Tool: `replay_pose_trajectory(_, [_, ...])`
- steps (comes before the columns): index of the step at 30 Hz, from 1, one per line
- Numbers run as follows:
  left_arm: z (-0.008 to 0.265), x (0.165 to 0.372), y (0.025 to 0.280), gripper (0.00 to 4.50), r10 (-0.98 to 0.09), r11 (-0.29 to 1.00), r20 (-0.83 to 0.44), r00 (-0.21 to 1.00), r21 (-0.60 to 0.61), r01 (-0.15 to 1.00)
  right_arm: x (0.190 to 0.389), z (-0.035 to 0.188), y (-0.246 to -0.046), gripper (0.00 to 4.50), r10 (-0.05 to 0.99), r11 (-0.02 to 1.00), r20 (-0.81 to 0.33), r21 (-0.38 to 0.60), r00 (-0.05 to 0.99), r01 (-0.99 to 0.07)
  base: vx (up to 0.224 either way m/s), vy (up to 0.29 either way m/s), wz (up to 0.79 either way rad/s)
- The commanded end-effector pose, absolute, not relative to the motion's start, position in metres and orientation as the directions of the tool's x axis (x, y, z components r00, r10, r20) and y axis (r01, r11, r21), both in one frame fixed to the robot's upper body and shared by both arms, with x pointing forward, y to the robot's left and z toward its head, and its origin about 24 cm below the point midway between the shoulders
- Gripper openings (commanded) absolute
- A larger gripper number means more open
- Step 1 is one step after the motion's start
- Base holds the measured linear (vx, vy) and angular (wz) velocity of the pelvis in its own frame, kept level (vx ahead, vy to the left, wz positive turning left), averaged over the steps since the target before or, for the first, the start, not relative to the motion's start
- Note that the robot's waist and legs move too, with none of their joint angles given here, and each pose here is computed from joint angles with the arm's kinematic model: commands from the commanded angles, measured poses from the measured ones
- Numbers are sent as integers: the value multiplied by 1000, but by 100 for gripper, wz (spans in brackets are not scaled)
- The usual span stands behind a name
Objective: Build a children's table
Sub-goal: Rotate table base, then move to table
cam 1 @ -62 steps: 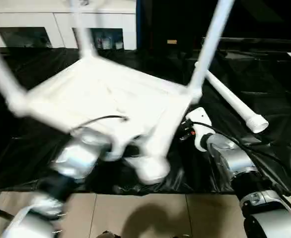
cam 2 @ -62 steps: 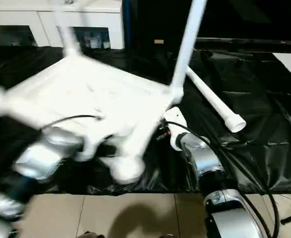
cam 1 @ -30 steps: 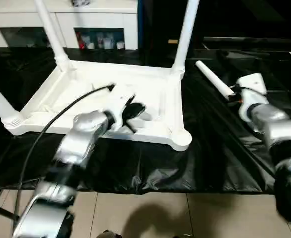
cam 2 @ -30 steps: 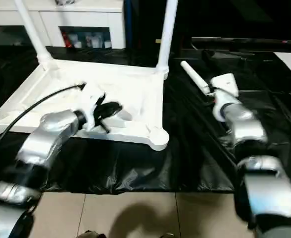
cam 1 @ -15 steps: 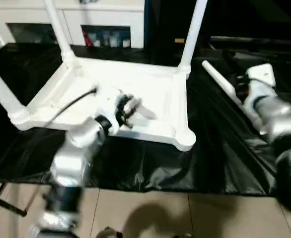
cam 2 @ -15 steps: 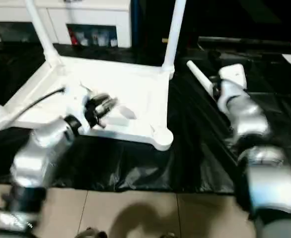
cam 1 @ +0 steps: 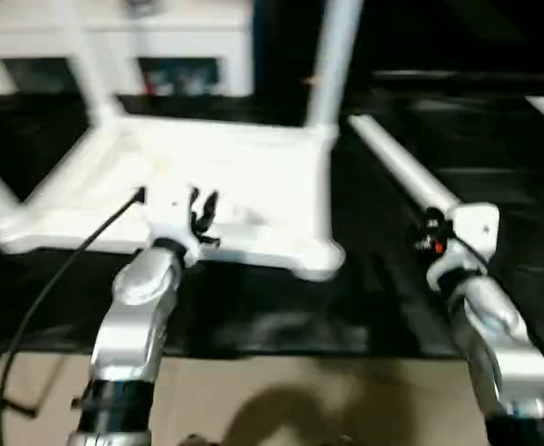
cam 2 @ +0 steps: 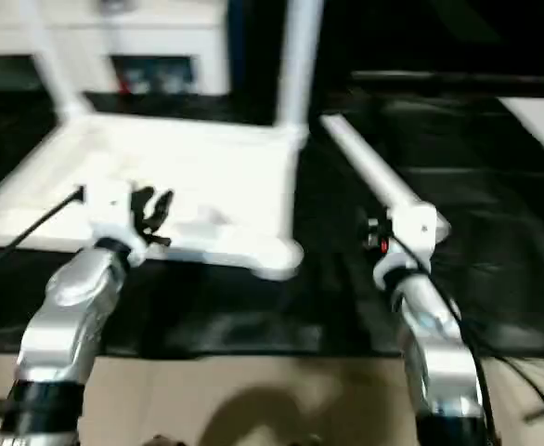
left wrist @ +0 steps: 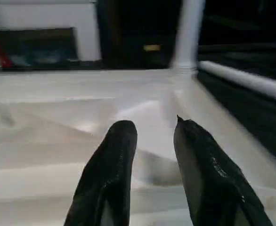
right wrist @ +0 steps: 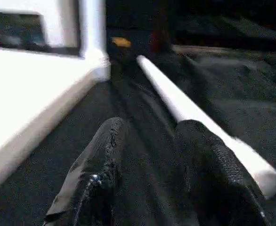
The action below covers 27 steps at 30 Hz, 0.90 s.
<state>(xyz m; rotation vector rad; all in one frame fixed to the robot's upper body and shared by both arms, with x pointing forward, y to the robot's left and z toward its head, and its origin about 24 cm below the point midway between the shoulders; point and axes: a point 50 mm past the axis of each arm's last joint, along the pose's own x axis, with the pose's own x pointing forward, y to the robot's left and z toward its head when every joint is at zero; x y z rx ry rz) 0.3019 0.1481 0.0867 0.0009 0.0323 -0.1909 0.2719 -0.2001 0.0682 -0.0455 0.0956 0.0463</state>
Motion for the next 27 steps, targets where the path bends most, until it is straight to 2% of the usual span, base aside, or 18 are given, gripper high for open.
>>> replay_pose_trajectory(1, [90, 300, 159, 164, -128, 992, -18, 992, -26, 127, 270, 73, -196, 198, 41, 998, -103, -51, 994, -47, -28, -187, -4])
replay_pose_trajectory(4, [89, 297, 161, 164, -111, 993, -31, 993, -46, 110, 267, 74, -194, 198, 53, 997, -120, -58, 991, -60, -48, -179, -2])
replay_pose_trajectory(7, [87, 293, 162, 164, -127, 992, -12, 992, 18, 127, 270, 76, -192, 198, 71, 994, -126, -79, 989, -81, -37, -155, 5])
replay_pose_trajectory(9, [86, 292, 161, 164, -121, 992, -8, 993, 19, 121, 271, 78, -192, 198, 72, 993, -130, -84, 989, -83, -63, -140, 10])
replay_pose_trajectory(12, [88, 291, 156, 164, -128, 992, 6, 992, 14, 128, 277, 80, -193, 198, 89, 985, -148, -136, 985, -110, -111, -145, 4])
replay_pose_trajectory(18, [87, 289, 153, 164, -122, 992, 2, 993, 35, 122, 283, 84, -191, 198, 113, 980, -152, -144, 982, -135, -63, -30, 31])
replay_pose_trajectory(22, [86, 289, 150, 164, -141, 989, 4, 990, 55, 141, 284, 83, -192, 198, 96, 988, -153, -105, 984, -112, 78, -37, 45])
replay_pose_trajectory(27, [86, 286, 150, 164, -152, 985, 2, 988, 85, 151, 284, 80, -191, 198, 104, 985, -172, -117, 980, -125, 87, 32, 18])
